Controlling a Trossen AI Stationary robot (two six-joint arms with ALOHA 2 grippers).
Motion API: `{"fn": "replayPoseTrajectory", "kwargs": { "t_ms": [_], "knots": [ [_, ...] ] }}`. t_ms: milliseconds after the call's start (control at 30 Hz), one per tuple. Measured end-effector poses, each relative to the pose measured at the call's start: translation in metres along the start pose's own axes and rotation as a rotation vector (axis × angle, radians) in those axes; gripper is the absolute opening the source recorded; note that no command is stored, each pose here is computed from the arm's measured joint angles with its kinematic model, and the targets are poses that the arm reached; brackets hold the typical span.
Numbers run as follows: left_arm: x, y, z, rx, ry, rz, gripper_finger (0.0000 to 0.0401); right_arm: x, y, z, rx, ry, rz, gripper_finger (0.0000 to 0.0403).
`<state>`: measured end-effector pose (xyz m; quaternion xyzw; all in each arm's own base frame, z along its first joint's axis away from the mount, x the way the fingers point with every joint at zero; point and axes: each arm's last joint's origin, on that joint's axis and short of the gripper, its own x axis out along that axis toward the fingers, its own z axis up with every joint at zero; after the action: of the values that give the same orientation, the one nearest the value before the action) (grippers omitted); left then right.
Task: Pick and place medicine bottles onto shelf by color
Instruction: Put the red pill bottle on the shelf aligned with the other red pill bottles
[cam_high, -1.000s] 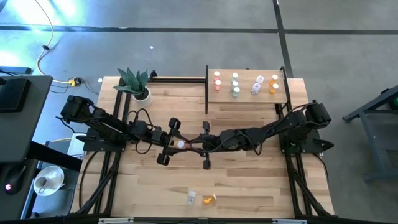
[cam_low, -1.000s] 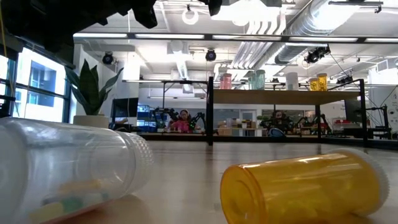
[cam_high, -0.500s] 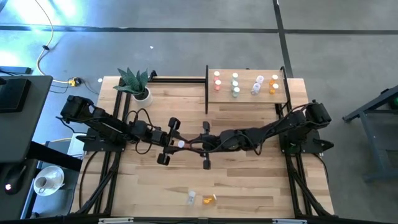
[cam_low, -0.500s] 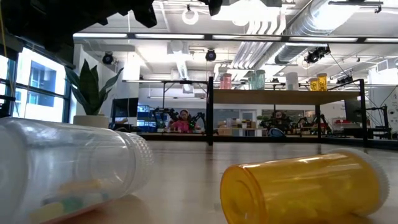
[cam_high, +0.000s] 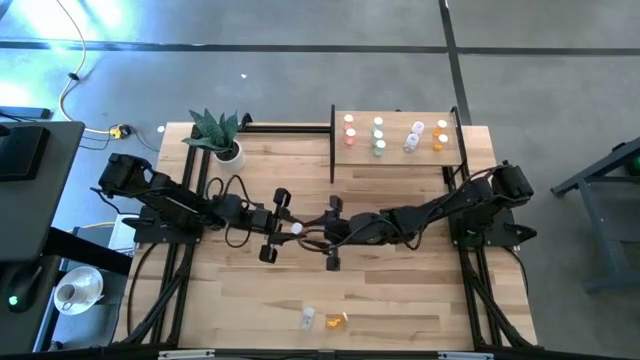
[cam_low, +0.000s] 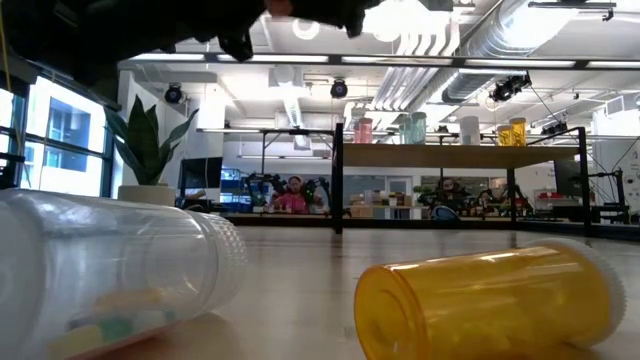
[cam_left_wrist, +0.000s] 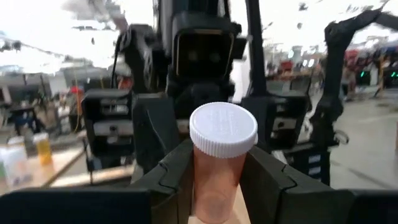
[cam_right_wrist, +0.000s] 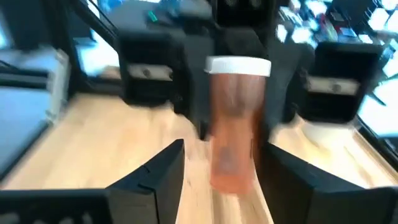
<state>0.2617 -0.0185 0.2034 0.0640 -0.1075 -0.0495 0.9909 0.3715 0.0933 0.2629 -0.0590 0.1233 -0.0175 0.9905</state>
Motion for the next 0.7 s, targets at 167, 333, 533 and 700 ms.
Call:
{"fn": "replayPoseTrajectory", "kwargs": {
  "t_ms": [167,333,533,700],
  "knots": [
    [-0.001,0.0,-0.012,-0.002,0.124,0.051,0.0099,-0.003,-0.001,-0.02,0.034,0.215,-0.036,0.0185],
    [-0.005,0.0,-0.029,0.006,0.313,0.104,0.0099,-0.01,-0.002,-0.04,0.095,0.422,-0.064,0.0185],
    [-0.01,0.001,-0.043,0.028,0.49,0.182,0.0099,-0.014,-0.006,-0.049,0.075,0.507,-0.123,0.0185],
    [0.001,0.002,-0.042,0.009,0.64,0.202,0.0099,-0.012,-0.006,-0.045,0.001,0.461,-0.145,0.0186]
  ]
}}
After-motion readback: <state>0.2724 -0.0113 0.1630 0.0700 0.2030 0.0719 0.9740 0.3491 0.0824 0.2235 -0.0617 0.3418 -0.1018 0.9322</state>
